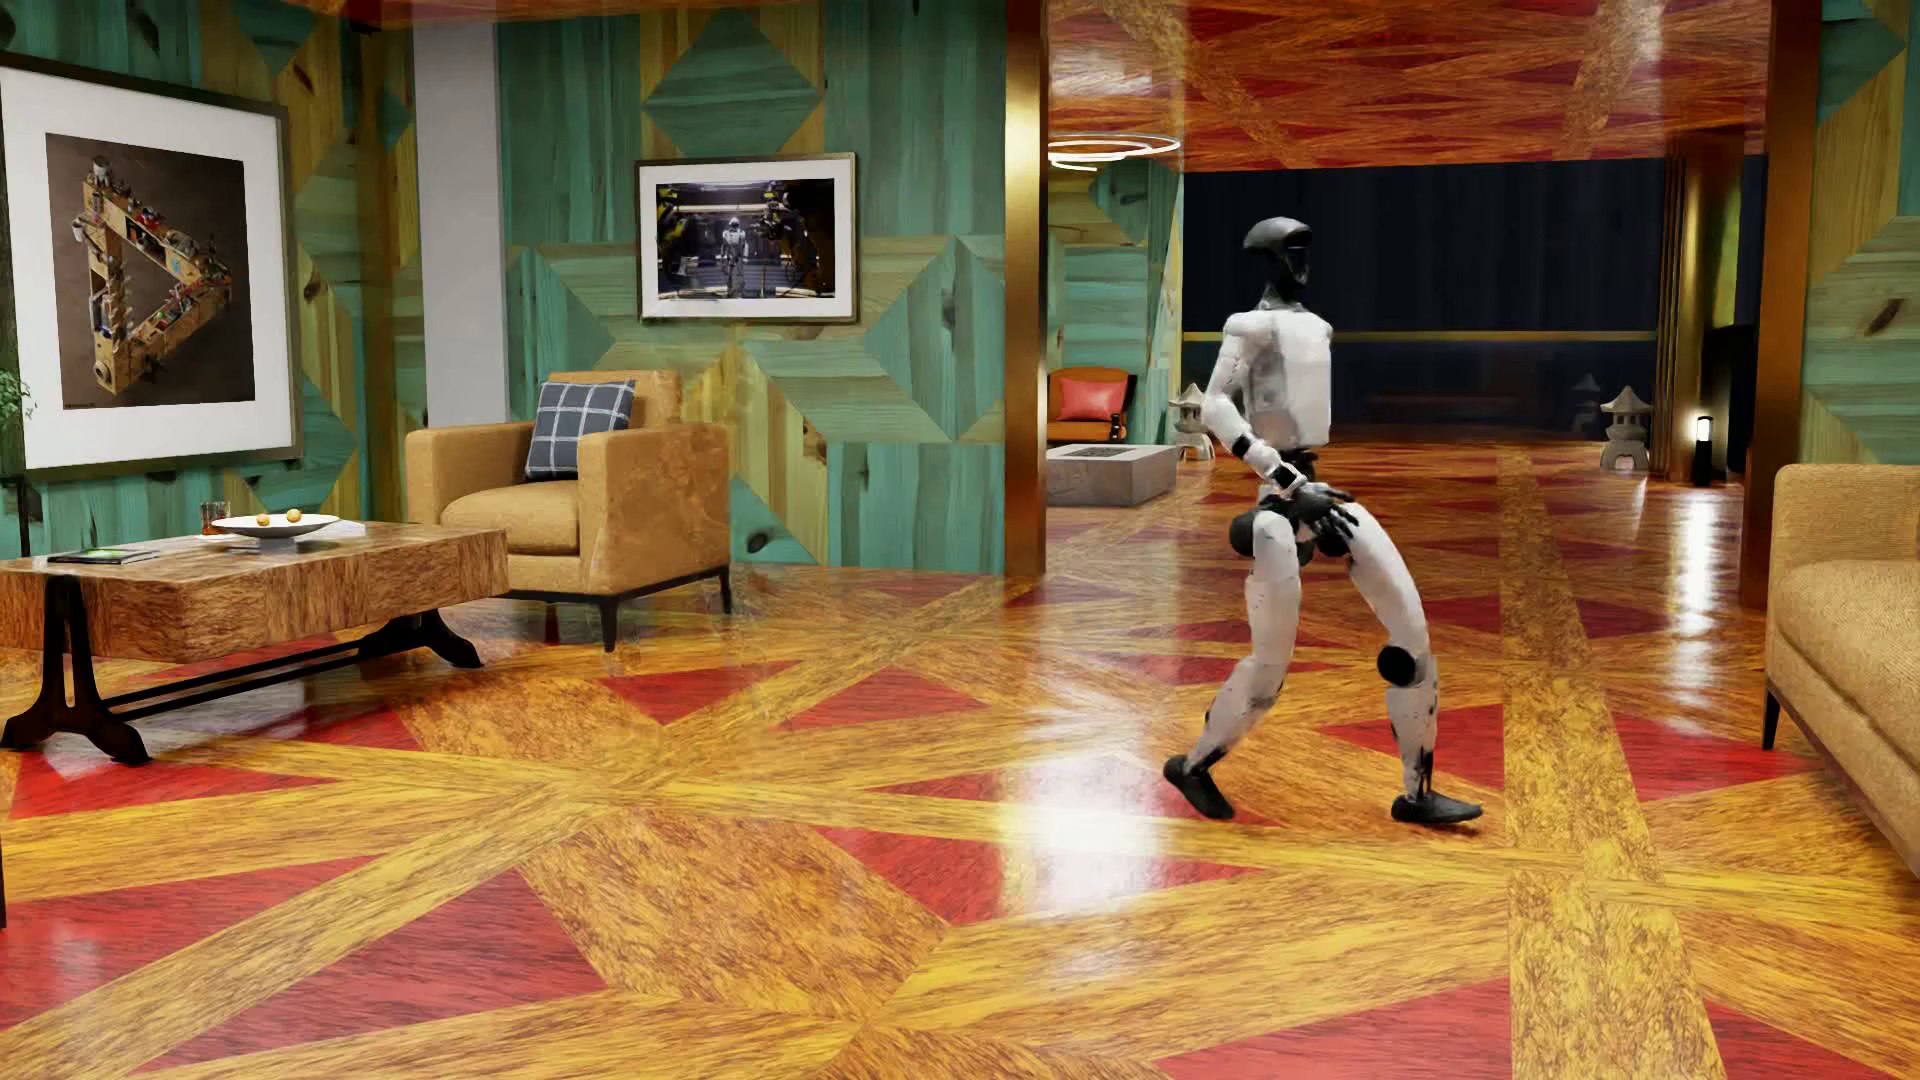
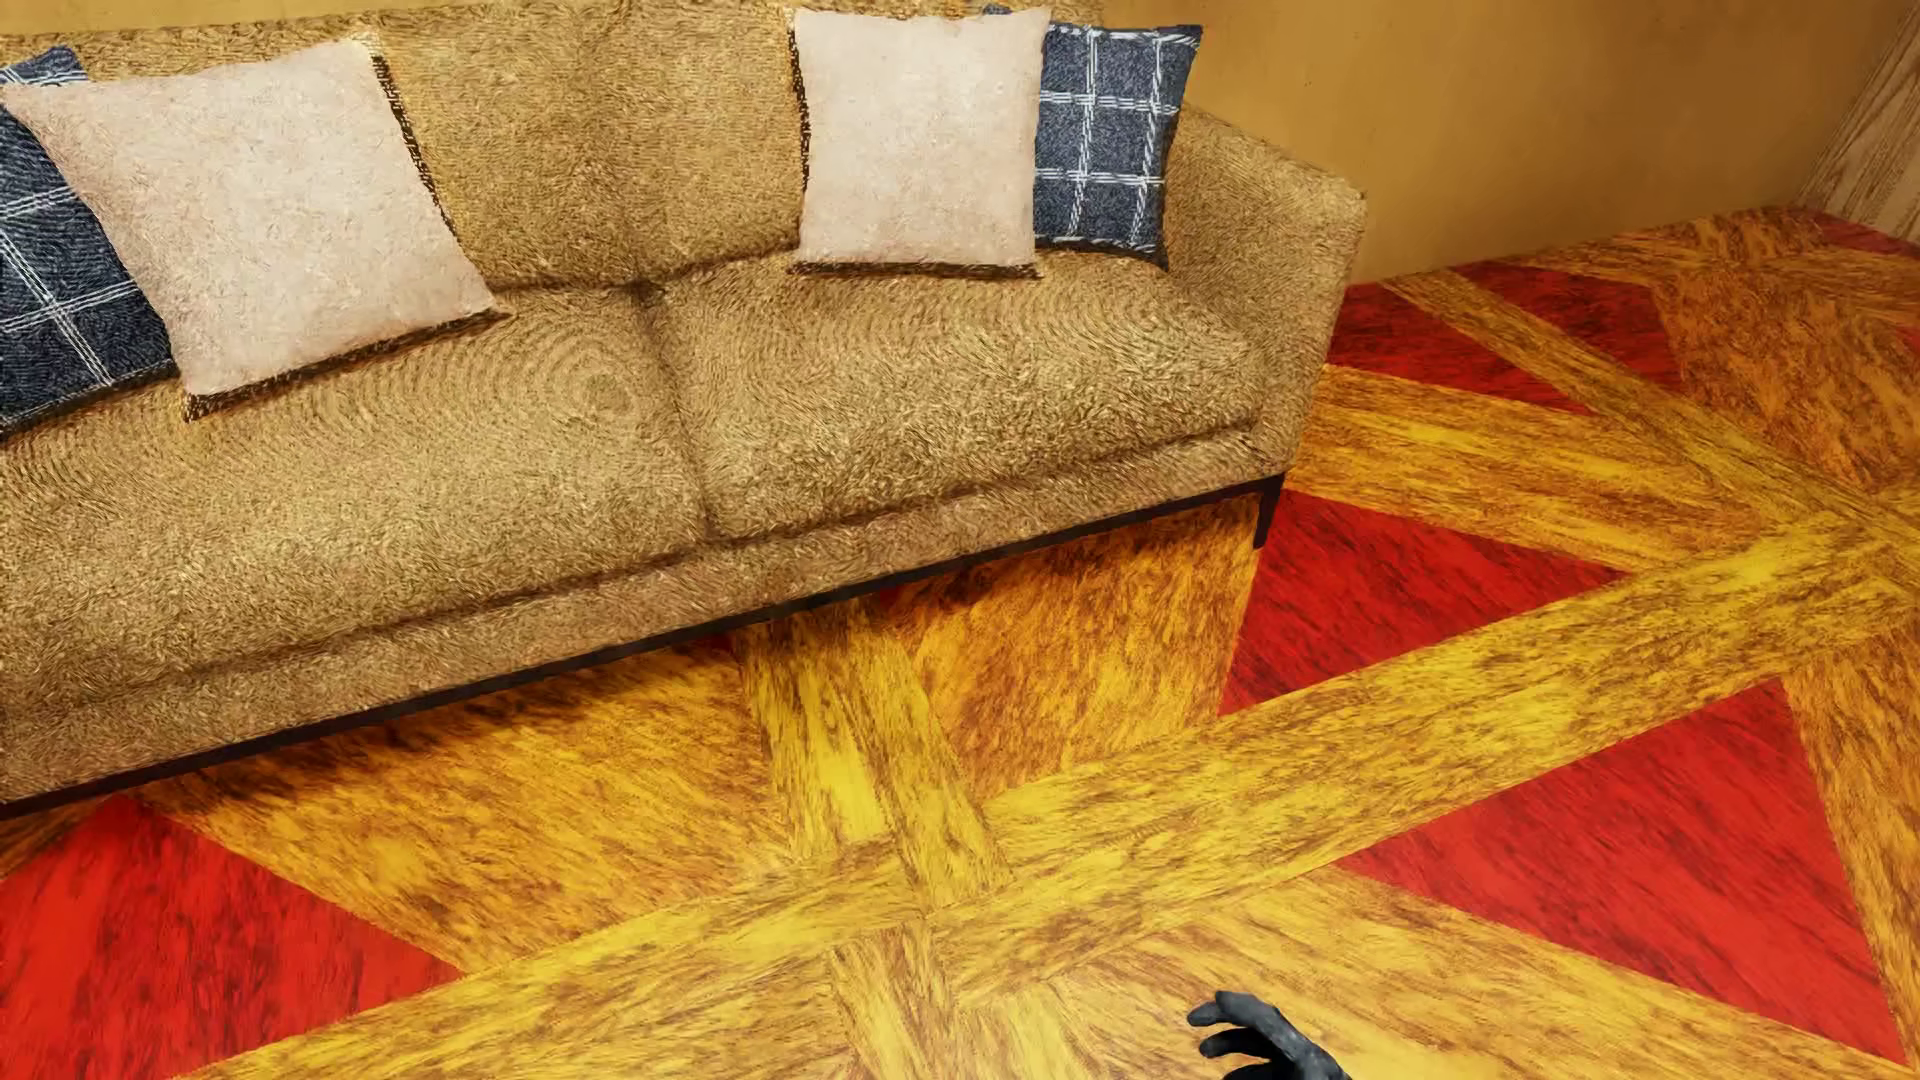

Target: Walk to coffeetable

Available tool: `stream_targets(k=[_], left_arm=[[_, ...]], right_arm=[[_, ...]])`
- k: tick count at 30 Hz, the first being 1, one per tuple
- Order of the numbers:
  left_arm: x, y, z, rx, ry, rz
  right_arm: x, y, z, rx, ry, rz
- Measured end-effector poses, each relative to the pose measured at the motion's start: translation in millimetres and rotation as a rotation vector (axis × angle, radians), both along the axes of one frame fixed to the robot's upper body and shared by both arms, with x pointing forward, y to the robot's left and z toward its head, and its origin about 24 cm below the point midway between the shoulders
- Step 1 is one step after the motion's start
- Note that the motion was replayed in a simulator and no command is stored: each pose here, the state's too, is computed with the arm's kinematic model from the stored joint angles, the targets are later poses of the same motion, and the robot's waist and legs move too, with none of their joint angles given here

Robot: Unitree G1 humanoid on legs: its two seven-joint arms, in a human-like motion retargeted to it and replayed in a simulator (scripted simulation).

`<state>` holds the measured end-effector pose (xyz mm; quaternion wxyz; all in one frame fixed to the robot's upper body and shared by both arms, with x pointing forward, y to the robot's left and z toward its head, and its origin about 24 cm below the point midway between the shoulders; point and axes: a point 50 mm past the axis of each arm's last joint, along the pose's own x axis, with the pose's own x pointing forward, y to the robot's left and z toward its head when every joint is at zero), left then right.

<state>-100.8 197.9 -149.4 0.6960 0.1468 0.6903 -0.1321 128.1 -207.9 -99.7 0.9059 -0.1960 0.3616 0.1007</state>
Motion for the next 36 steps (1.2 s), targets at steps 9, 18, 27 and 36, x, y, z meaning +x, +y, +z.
stream_targets(k=[9, 18, 27, 36], left_arm=[[83.0, 12.7, -6.8, 0.011, -0.22, -0.075], [138.5, 105.2, 26.9, 0.28, -0.466, 0.199], [144.9, 93.6, 24.7, 0.237, -0.466, 0.11], [218.7, 51.1, 43.7, 0.09, -0.707, -0.059]], right_arm=[[-115.6, -2.8, -61.2, -0.091, 0.527, 0.03], [-140.3, -43.2, -48.2, -0.167, 0.555, -0.055], [-106.2, -39.4, -45.4, -0.142, 0.444, -0.07], [-149.8, -9.6, -55.2, -0.092, 0.583, 0.01]])
